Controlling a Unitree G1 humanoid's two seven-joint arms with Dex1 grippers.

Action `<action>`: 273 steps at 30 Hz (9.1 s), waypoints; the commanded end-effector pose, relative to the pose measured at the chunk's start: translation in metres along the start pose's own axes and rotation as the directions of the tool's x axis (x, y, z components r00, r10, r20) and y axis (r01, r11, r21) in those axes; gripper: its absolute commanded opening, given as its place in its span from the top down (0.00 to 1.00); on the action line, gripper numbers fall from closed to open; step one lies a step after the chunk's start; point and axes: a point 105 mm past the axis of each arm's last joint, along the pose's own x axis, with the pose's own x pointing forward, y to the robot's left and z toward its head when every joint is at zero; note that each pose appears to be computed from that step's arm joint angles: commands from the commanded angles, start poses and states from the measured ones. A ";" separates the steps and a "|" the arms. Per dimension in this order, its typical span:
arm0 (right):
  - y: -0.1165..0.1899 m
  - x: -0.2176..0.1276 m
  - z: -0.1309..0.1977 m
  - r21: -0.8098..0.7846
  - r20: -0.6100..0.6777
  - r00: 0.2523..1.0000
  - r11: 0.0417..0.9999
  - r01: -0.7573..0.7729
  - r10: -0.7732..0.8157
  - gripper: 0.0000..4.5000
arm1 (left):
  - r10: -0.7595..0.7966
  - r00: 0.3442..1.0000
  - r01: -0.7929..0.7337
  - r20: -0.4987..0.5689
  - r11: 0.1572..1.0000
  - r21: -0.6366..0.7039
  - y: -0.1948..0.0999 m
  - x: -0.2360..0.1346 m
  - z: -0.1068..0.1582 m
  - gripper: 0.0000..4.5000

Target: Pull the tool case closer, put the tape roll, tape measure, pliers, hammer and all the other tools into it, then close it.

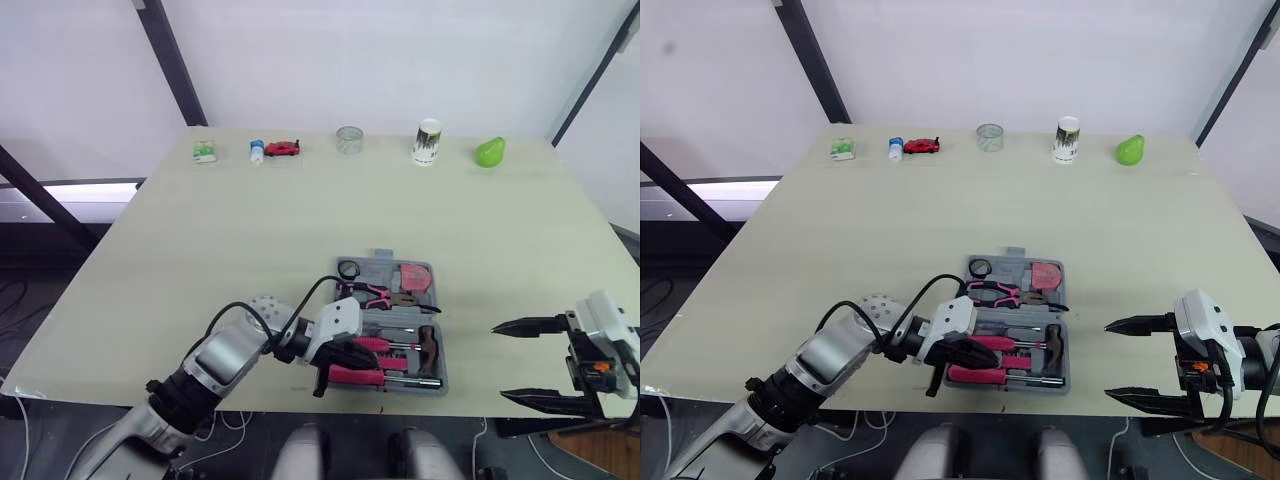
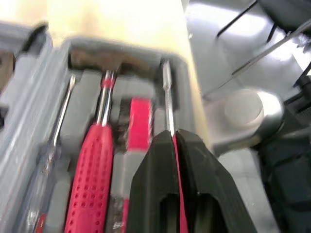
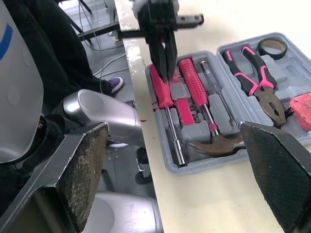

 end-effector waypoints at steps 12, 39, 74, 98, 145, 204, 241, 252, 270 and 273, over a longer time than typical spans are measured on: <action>0.002 0.014 0.006 -0.002 0.085 0.996 1.000 0.022 -0.022 0.00 | 0.027 1.000 -0.028 0.003 0.997 0.066 -0.016 0.020 -0.042 0.98; -0.063 0.016 -0.065 0.192 0.162 0.864 0.874 0.447 -0.477 0.00 | 0.775 0.578 -0.574 0.256 0.608 -0.548 -0.031 -0.134 -0.062 0.32; -0.120 0.057 -0.059 -0.061 -0.368 0.893 0.965 0.256 -0.261 0.99 | 0.259 0.965 -0.262 -0.039 0.952 -0.157 0.067 -0.097 -0.052 1.00; -0.110 0.122 -0.047 -0.117 -0.437 0.897 0.993 0.015 -0.065 0.99 | 0.152 0.988 -0.152 -0.001 0.987 -0.060 0.082 -0.042 -0.030 1.00; -0.084 0.139 -0.046 -0.064 -0.413 0.908 0.992 -0.113 0.077 0.99 | 0.186 0.981 -0.192 -0.059 0.974 -0.121 0.042 -0.050 -0.058 1.00; -0.077 -0.007 -0.055 0.214 0.169 0.931 0.934 0.285 -0.323 0.00 | 0.595 0.746 -0.472 0.297 0.789 -0.394 -0.029 -0.124 -0.023 0.01; -0.144 0.123 -0.047 0.615 -0.262 0.965 0.773 0.158 0.012 0.00 | 0.116 0.965 -0.089 0.237 0.988 -0.123 -0.015 -0.027 -0.057 0.99; -0.142 0.151 -0.025 0.720 -0.116 0.989 0.694 0.017 0.096 0.00 | 0.114 0.976 -0.092 0.186 0.988 -0.120 -0.018 -0.024 -0.071 0.99; -0.131 0.125 0.028 0.760 0.192 0.976 0.614 -0.213 0.100 0.00 | 0.177 0.933 -0.133 0.314 0.979 -0.158 -0.028 -0.057 -0.043 0.99; -0.114 0.114 0.035 0.749 0.225 0.965 0.609 -0.261 0.138 0.00 | 0.237 0.916 -0.161 0.325 0.957 -0.243 -0.038 -0.090 -0.034 0.99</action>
